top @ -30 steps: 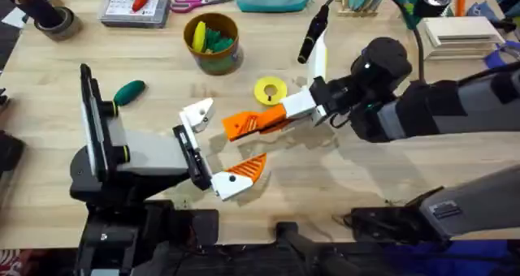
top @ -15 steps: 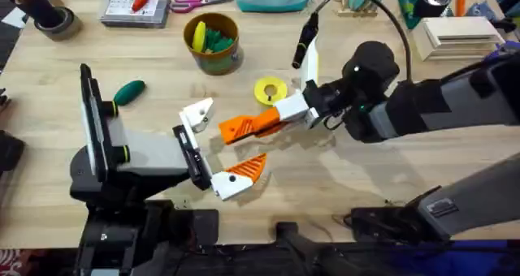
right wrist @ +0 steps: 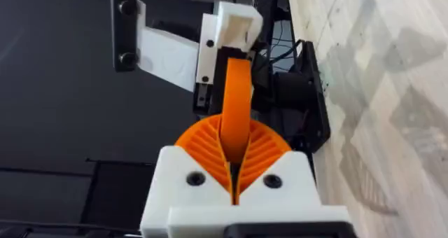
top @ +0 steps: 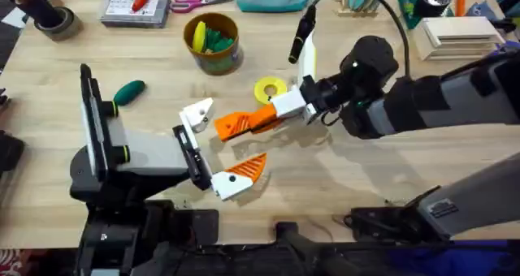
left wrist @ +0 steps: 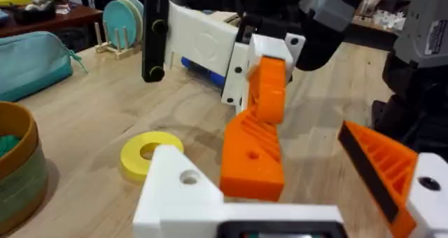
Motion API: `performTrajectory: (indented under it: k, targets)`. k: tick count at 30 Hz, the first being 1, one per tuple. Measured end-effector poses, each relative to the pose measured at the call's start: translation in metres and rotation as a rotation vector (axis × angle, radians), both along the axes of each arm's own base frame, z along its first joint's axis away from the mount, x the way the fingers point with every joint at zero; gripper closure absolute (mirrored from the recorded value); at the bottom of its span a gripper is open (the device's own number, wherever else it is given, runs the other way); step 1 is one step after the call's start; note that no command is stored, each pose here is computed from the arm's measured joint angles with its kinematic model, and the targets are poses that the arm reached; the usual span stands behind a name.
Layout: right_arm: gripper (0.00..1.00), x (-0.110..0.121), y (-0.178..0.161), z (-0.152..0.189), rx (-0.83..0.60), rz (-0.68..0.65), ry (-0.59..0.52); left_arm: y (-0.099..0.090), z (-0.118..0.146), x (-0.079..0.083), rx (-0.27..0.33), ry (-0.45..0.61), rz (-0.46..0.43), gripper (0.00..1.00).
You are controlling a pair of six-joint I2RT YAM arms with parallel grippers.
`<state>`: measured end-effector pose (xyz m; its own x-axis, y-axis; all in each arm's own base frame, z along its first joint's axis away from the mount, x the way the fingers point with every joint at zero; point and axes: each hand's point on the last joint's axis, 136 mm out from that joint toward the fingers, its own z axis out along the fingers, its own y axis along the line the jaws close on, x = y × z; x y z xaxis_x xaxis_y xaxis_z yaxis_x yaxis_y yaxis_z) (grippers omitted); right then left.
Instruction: Pick up the gripper from the table and insert it into the empty holder that is missing its gripper. Then pick up a screw, insert it into the mounting hole, and use the screwdriver to tighten it. Finally, clean up the table by picking up the vegetable and placing it into the bucket.
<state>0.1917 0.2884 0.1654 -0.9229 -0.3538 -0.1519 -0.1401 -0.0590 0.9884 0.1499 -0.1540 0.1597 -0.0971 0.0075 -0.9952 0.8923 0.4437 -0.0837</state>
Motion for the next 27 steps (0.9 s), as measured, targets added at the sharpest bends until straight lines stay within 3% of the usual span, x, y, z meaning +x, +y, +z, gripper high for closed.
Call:
performTrajectory:
  k: [27]
  targets:
    - [0.993, 0.0061, 0.0095, 0.0059, 0.005, -0.028, 0.003, 0.0, 0.0, 0.0, 0.0, 0.0, 0.0, 0.015]
